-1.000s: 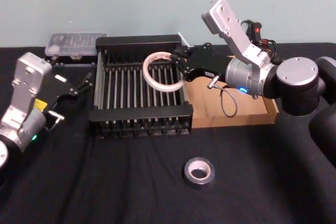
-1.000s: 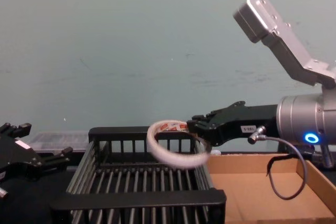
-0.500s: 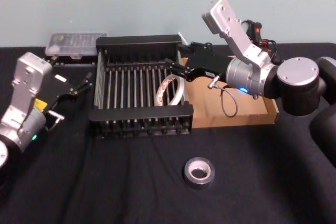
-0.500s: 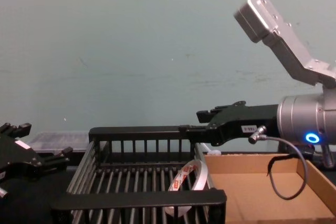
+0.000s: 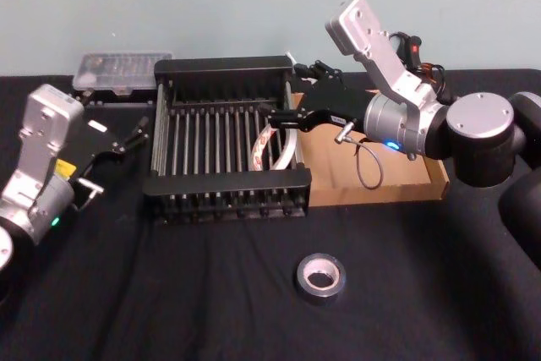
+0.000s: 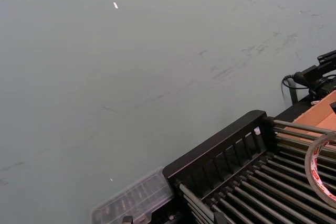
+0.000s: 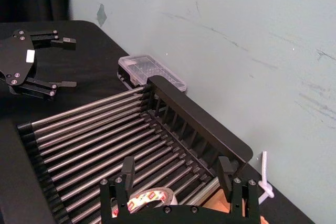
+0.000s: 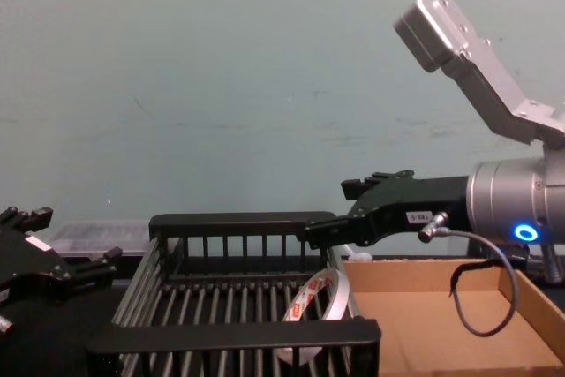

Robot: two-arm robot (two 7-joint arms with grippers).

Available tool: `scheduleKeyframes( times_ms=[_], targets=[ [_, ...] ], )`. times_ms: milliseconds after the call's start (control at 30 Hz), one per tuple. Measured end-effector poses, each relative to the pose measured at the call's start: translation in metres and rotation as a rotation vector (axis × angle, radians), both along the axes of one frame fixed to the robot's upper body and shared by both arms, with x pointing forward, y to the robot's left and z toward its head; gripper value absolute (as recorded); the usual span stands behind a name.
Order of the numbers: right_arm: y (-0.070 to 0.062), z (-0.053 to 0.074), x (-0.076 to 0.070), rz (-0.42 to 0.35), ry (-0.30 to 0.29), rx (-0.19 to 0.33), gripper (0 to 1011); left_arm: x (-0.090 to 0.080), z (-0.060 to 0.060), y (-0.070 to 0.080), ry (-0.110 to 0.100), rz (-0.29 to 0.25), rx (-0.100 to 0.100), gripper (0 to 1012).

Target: Pick up the white tape and place it into the black box , Pick up the silver tape and place it into the brown box.

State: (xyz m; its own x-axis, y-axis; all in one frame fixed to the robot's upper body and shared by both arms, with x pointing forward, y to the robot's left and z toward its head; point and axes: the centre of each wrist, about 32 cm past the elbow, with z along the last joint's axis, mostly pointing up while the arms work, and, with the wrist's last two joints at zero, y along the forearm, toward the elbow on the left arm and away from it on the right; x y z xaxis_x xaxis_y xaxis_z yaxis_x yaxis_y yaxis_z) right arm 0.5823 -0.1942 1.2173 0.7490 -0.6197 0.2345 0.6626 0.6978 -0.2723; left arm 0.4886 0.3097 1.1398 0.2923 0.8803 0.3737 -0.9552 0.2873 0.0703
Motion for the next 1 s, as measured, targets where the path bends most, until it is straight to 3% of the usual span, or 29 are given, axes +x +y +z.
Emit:
scheduleKeyframes(
  times_ms=[233,467,700,1000],
  targets=[
    [-0.004,0.004,-0.005,-0.002,-0.006,0.006,1002,0.0,0.0,0.0,0.0,0.0,0.0,1001],
    [-0.018,0.013,-0.017,-0.012,-0.02,0.021,1002,0.0,0.0,0.0,0.0,0.0,0.0,1001],
    [-0.037,0.021,-0.039,0.001,-0.03,0.023,1002,0.0,0.0,0.0,0.0,0.0,0.0,1001],
    [-0.063,0.02,-0.07,0.007,0.004,0.017,1002,0.0,0.0,0.0,0.0,0.0,0.0,1001]
  ],
)
